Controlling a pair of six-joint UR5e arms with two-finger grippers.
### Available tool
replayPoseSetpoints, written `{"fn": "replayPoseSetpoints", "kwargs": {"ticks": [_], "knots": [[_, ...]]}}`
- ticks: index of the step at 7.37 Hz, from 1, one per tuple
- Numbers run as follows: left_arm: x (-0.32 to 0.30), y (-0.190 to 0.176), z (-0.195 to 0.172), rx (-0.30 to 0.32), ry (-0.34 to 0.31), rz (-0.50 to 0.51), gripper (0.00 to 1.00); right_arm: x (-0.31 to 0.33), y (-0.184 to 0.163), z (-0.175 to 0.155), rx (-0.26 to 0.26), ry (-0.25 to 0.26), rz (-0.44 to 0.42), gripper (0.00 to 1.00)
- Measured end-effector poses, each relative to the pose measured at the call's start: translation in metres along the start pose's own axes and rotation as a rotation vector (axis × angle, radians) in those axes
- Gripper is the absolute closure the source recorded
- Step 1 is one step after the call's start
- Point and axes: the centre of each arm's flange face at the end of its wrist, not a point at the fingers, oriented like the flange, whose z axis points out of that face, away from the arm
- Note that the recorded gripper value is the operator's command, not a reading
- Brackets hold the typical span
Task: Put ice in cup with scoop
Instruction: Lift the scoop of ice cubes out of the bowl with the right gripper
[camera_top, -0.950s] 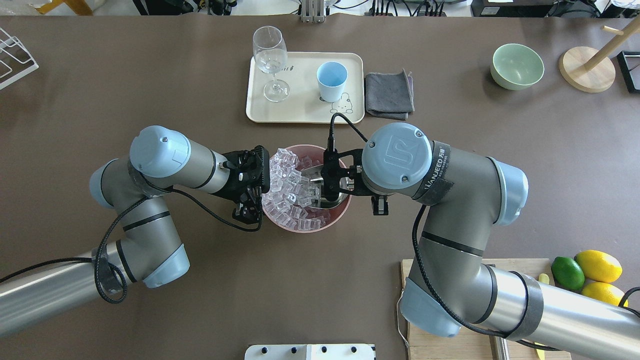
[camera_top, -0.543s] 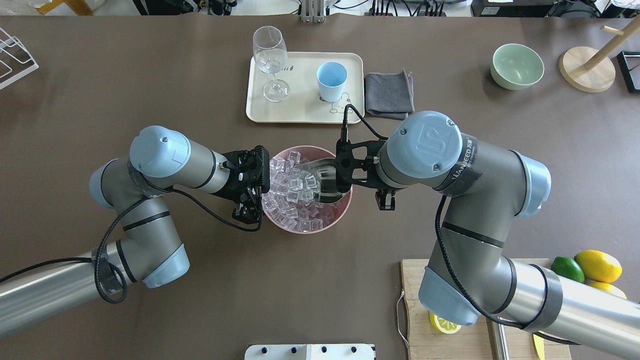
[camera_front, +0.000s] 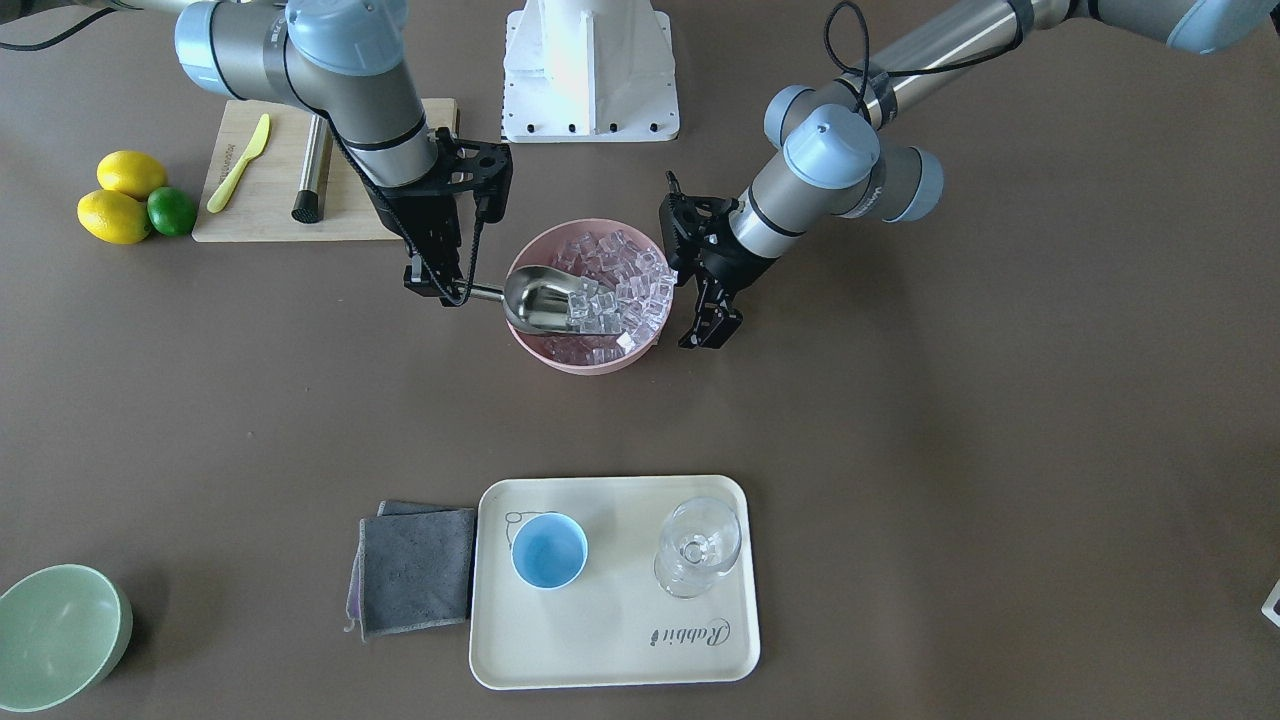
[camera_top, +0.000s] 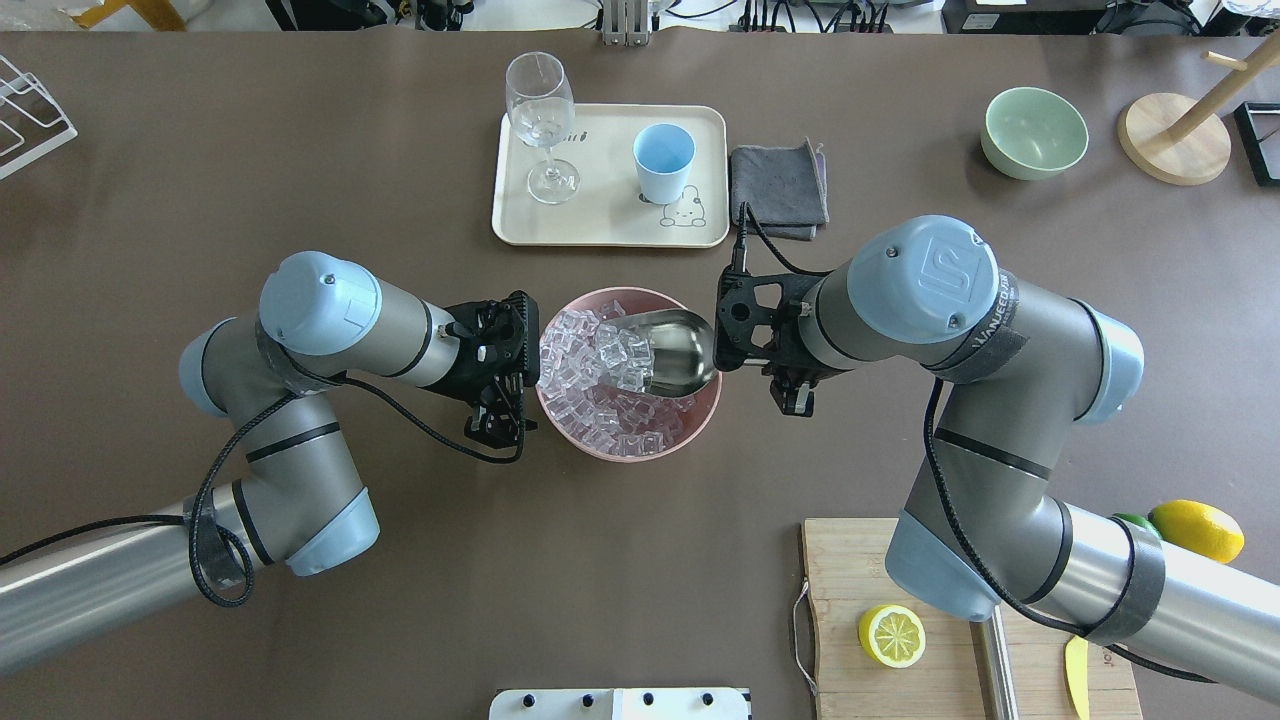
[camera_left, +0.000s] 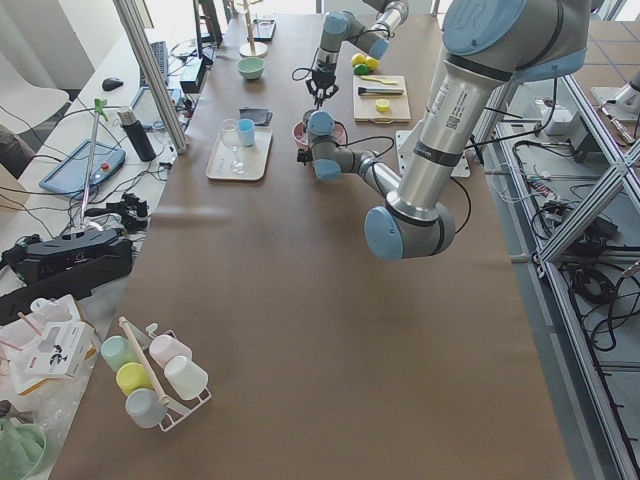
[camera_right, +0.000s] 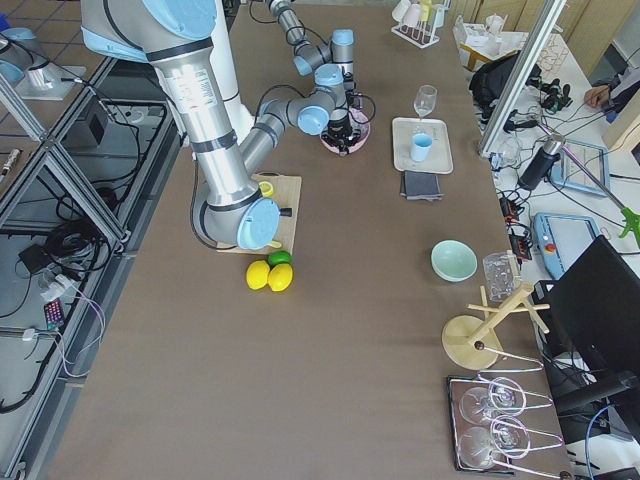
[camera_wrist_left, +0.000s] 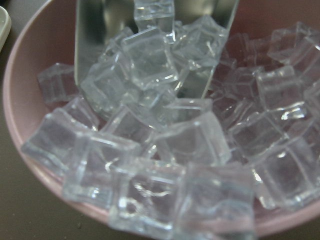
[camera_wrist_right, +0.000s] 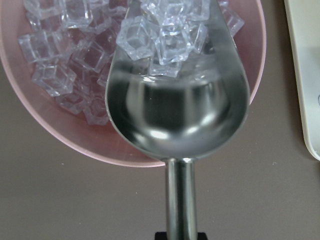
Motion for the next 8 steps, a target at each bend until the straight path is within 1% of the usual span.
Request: {"fn": "replayPoseSetpoints", "kwargs": {"ticks": [2, 6, 8], "knots": [[0.000, 0.000, 0.000, -0.001, 0.000, 0.000, 0.01, 0.003, 0.009, 0.001, 0.048, -0.031, 0.053, 1.00], [0.000, 0.000, 0.000, -0.001, -0.001, 0.000, 0.01, 0.026, 0.028, -0.013, 0.086, -0.109, 0.110, 1.00], [0.000, -0.005, 0.000, 0.003, -0.008, 0.003, 0.01, 0.027, 0.031, -0.018, 0.121, -0.131, 0.145, 1.00]]}}
